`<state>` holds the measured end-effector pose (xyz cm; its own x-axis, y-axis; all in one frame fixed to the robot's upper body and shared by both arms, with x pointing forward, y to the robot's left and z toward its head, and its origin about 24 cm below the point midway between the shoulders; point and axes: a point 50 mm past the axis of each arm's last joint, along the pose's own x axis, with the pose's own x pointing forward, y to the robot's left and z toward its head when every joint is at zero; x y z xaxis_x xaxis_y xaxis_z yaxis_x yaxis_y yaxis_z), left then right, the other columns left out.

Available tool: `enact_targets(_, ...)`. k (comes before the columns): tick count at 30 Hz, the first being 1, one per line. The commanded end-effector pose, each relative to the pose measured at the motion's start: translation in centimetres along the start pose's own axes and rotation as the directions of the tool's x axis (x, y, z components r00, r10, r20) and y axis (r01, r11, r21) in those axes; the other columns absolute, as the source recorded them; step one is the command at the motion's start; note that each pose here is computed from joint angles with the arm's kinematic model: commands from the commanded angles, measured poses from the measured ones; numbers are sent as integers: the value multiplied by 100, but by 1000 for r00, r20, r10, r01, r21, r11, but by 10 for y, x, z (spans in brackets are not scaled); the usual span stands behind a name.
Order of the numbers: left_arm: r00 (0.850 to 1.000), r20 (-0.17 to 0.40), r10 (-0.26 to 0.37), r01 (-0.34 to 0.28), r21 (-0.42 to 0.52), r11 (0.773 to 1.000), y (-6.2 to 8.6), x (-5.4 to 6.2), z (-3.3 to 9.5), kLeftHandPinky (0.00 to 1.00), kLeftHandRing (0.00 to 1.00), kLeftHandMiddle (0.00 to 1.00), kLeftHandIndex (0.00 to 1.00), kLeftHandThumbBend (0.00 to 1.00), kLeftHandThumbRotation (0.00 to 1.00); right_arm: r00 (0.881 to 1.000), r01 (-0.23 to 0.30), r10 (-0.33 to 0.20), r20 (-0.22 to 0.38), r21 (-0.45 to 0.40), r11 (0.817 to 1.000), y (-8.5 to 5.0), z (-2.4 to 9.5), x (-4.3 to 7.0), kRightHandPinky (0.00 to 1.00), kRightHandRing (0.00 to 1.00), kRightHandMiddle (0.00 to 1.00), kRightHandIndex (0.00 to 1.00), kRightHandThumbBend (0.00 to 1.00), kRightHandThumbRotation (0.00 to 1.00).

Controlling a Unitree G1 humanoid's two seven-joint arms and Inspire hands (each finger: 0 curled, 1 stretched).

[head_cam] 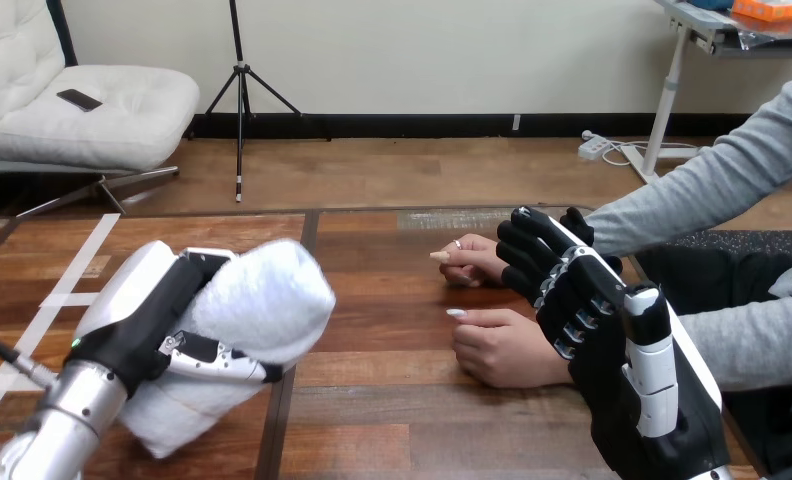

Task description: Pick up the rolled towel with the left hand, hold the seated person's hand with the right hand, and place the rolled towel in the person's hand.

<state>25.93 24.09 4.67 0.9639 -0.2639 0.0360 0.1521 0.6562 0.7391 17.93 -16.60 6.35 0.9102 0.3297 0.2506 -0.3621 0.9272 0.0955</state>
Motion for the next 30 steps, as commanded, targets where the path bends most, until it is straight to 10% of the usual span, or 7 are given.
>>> enact_targets(1, 981, 121, 149, -141, -66, 988, 14, 2, 26, 30, 33, 39, 42, 69, 0, 997, -24, 29, 77, -61, 998, -5, 16, 13, 94, 93, 90, 88, 79, 94)
enact_targets(30, 932, 148, 330, -244, -414, 877, -14, -34, 56, 25, 30, 36, 40, 65, 0, 997, -48, 59, 52, -178, 983, -25, 13, 28, 84, 89, 88, 86, 86, 86)
